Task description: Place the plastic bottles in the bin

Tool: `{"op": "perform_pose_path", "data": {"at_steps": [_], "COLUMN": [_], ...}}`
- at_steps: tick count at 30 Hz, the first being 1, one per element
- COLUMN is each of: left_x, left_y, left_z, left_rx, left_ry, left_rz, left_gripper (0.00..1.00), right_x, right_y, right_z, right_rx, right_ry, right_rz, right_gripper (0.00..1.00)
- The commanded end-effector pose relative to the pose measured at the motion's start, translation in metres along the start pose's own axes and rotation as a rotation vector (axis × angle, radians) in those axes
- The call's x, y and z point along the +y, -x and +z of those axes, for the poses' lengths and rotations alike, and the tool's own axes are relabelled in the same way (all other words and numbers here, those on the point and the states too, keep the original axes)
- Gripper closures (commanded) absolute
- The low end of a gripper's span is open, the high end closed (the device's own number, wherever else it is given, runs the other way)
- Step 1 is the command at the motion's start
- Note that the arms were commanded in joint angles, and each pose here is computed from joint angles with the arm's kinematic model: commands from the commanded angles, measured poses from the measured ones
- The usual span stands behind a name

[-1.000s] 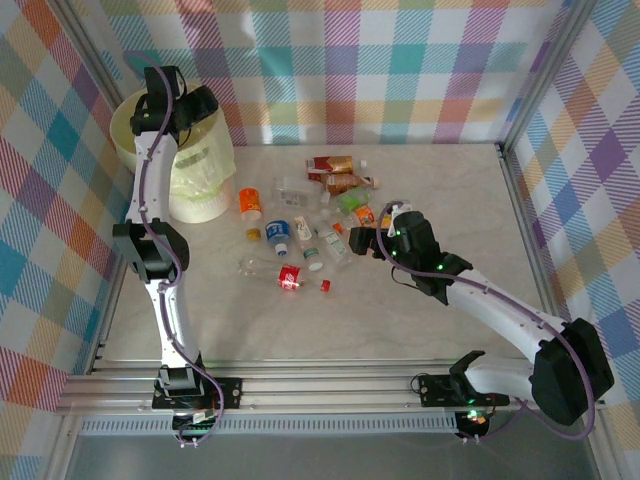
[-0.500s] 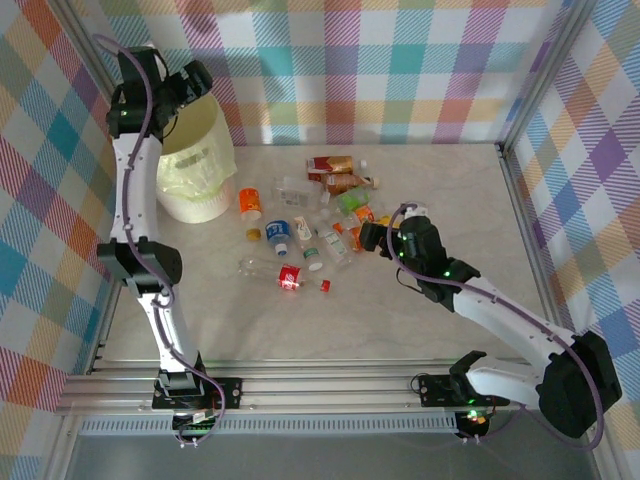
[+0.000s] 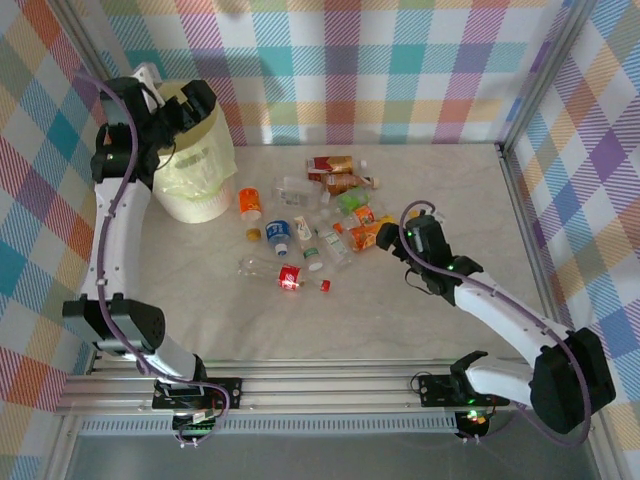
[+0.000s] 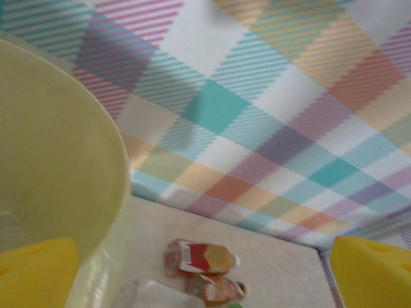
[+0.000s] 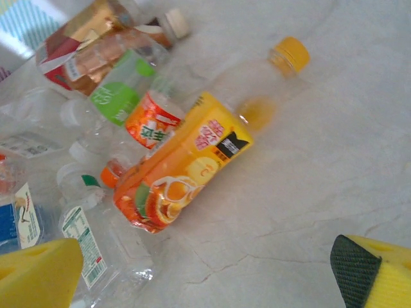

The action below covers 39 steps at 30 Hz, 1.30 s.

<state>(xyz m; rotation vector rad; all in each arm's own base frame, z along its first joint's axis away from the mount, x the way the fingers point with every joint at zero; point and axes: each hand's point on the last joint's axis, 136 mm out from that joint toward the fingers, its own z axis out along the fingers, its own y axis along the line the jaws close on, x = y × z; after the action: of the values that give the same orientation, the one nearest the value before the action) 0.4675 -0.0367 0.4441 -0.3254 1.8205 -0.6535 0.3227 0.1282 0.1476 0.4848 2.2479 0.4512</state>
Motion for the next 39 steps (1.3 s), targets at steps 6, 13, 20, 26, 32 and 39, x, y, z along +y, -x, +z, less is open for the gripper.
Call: {"op": "perform_pose_path", "data": {"at_steps": [6, 13, 20, 26, 32, 39], "left_x": [-0.059, -0.047, -0.029, -0.012, -0.008, -0.006], "left_y": [-0.018, -0.06, -0.084, -0.099, -0.104, -0.112], "left_z": [-0.06, -0.091, -0.102, -0.099, -0.096, -0.092], "left_rx": [-0.042, 0.009, 0.074, 0.104, 0.123, 0.152], "left_ry": [-0.272, -0.251, -0.164, -0.109, -0.096, -0.11], "left_rz": [-0.011, -0.024, 0.018, 0.019, 0.027, 0.005], "left_gripper": [0.0, 0.0, 0.0, 0.0, 0.0, 0.0], "right_x": [-0.012, -0.025, -0.021, -0.022, -0.016, -0.032], "right_y": [0.007, 0.019, 0.028, 0.027, 0.028, 0.02], "right_z": [0.017, 0.042, 0.083, 0.121, 0.144, 0.159], "right_rx": [0.112, 0.151, 0.158, 0.169, 0.185, 0.152], "right_ry": [0.019, -0.112, -0.182, -0.247, -0.251, -0.315], "right_rz": [0.211, 0.337, 0.455, 0.576, 0.595, 0.667], "right_gripper": [0.0, 0.0, 0.0, 0.03, 0.04, 0.12]}}
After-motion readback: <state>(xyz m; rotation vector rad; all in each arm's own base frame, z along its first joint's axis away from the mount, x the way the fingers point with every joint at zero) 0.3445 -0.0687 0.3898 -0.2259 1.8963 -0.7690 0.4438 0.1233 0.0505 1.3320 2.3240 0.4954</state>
